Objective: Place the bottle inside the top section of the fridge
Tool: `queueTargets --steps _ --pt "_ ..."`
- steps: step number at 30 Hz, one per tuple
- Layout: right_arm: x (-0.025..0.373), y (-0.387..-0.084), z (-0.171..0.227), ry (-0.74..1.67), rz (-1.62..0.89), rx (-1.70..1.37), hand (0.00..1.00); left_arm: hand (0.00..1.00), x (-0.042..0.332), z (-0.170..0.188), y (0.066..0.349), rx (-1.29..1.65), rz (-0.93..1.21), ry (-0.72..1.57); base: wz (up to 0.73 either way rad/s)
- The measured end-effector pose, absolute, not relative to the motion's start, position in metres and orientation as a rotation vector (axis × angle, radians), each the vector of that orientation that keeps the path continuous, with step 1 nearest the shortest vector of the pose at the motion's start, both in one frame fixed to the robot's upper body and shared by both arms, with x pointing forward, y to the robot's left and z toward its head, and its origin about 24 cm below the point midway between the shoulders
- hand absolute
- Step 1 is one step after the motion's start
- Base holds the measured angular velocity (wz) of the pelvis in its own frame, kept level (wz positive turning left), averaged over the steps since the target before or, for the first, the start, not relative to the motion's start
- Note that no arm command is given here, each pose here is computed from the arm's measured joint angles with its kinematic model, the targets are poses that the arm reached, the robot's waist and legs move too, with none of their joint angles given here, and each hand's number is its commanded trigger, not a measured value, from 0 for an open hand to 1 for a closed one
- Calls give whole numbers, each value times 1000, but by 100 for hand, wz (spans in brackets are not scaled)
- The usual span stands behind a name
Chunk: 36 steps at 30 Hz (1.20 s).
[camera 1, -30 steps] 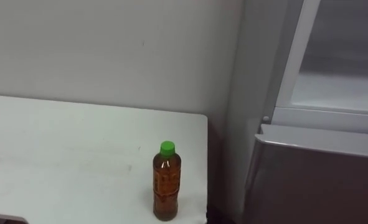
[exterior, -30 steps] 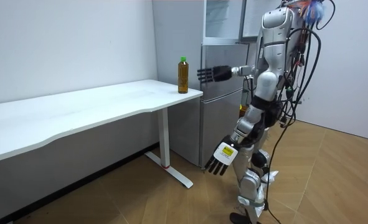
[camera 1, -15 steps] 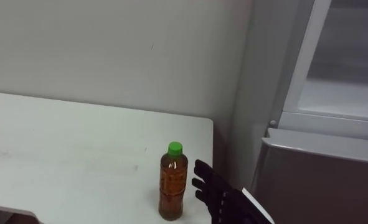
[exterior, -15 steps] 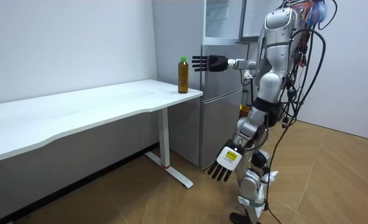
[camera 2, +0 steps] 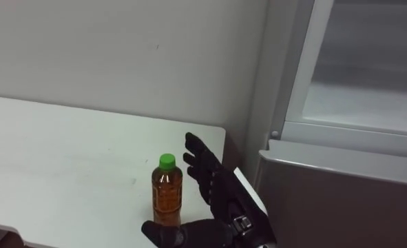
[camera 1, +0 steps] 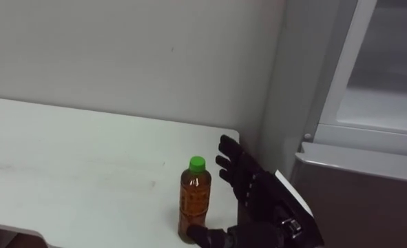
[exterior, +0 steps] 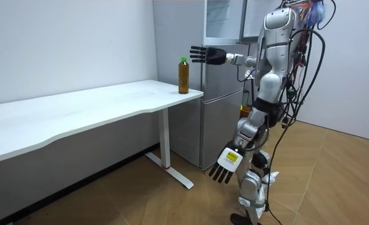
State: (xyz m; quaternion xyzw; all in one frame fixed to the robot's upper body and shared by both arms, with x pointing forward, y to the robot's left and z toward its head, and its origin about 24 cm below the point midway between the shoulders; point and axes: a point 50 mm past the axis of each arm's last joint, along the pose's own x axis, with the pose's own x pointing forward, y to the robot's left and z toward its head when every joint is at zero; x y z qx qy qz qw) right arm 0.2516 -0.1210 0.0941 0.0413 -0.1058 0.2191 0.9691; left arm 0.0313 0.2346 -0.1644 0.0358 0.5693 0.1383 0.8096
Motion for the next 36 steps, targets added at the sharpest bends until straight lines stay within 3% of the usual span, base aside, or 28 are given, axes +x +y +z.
queueTargets --steps 13,36 --pt "255 -125 96 -214 347 135 0 0 35 -163 237 92 293 1210 0" --pt "305 -133 80 -95 23 225 0 0 24 -164 241 220 335 1291 11"
